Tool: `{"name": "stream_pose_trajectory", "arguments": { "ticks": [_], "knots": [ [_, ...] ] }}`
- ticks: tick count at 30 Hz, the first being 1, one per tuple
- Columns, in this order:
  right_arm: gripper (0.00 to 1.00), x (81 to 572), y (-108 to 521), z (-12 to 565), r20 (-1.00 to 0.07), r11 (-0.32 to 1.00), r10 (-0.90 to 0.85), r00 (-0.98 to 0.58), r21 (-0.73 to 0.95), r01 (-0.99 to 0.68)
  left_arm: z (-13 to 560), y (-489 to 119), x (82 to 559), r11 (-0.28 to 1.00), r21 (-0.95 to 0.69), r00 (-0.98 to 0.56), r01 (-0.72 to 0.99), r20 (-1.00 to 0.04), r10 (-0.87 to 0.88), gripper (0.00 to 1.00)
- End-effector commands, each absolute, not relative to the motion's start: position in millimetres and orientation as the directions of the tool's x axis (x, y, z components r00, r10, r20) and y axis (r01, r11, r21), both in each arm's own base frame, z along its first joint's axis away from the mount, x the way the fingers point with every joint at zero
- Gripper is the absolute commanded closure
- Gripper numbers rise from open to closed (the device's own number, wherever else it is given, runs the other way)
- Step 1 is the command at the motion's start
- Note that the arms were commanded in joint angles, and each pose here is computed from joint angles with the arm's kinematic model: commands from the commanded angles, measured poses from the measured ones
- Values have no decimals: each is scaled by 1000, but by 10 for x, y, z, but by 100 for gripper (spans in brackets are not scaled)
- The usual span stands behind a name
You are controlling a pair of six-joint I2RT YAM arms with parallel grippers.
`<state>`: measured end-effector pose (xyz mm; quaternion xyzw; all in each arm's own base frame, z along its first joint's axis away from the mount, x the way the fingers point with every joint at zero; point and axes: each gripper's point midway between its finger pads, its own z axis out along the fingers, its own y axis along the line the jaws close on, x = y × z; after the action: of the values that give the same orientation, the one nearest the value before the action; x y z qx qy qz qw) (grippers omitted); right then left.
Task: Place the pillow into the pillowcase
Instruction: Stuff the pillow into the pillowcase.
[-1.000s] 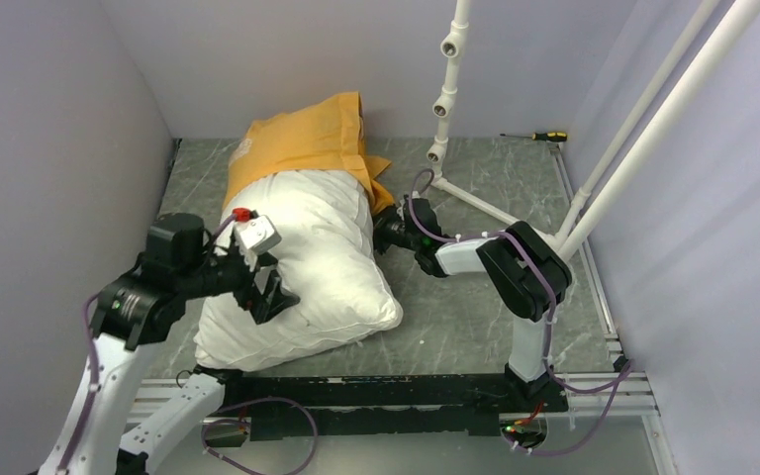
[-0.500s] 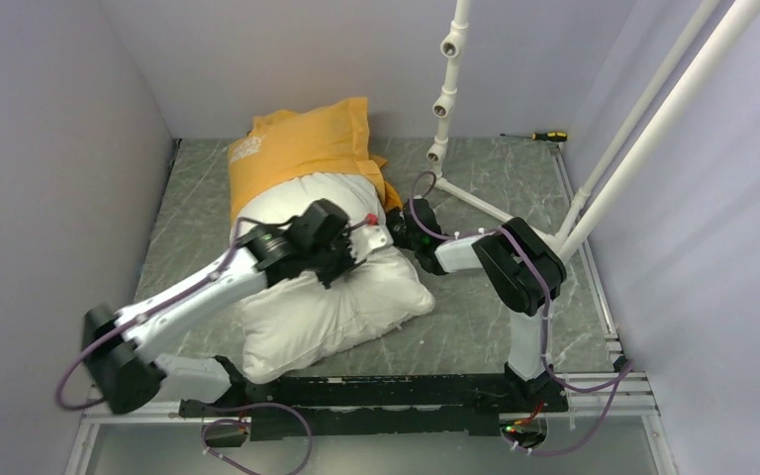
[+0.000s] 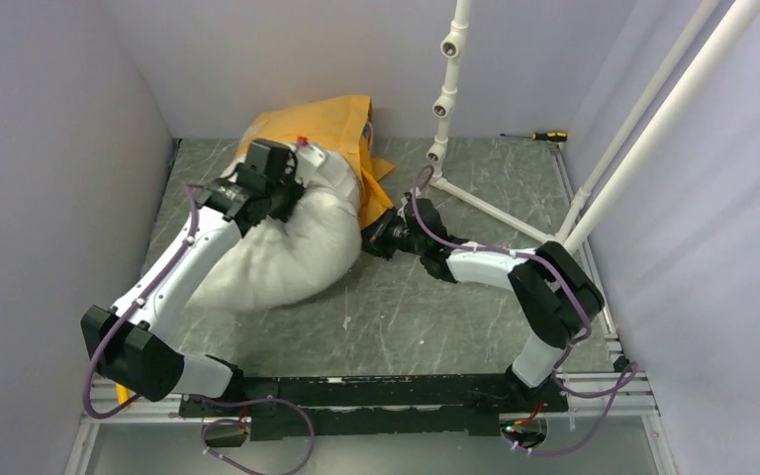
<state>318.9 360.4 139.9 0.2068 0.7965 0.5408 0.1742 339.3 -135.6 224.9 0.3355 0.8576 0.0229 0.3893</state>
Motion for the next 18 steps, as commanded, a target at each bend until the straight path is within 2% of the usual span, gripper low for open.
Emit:
{"name": "stream_pose_trajectory", "arguments": {
  "ticks": [1, 5, 9, 13, 18],
  "knots": [
    [100, 2118, 3962, 2277, -139, 155, 133, -981, 981, -118, 2800, -545, 4227, 838, 521, -463, 162, -710, 530, 100],
    [100, 1901, 4055, 2566, -199, 48, 89, -976, 979, -196, 2785, -572, 4435, 857, 491, -495, 156, -712, 498, 100],
    [100, 1822, 4027, 2972, -260, -72, 118, -958, 960, -270, 2671, -778, 4513, 883, 419, -495, 212, -733, 466, 100],
    [100, 1822, 4013, 3320, -356, -107, 141, -924, 922, -372, 2572, -1097, 4422, 882, 378, -485, 282, -737, 471, 100],
    [100, 1609, 4186, 3380, -469, -99, 31, -883, 877, -469, 2228, -1411, 4181, 869, 351, -529, 349, -691, 492, 100]
  ]
}}
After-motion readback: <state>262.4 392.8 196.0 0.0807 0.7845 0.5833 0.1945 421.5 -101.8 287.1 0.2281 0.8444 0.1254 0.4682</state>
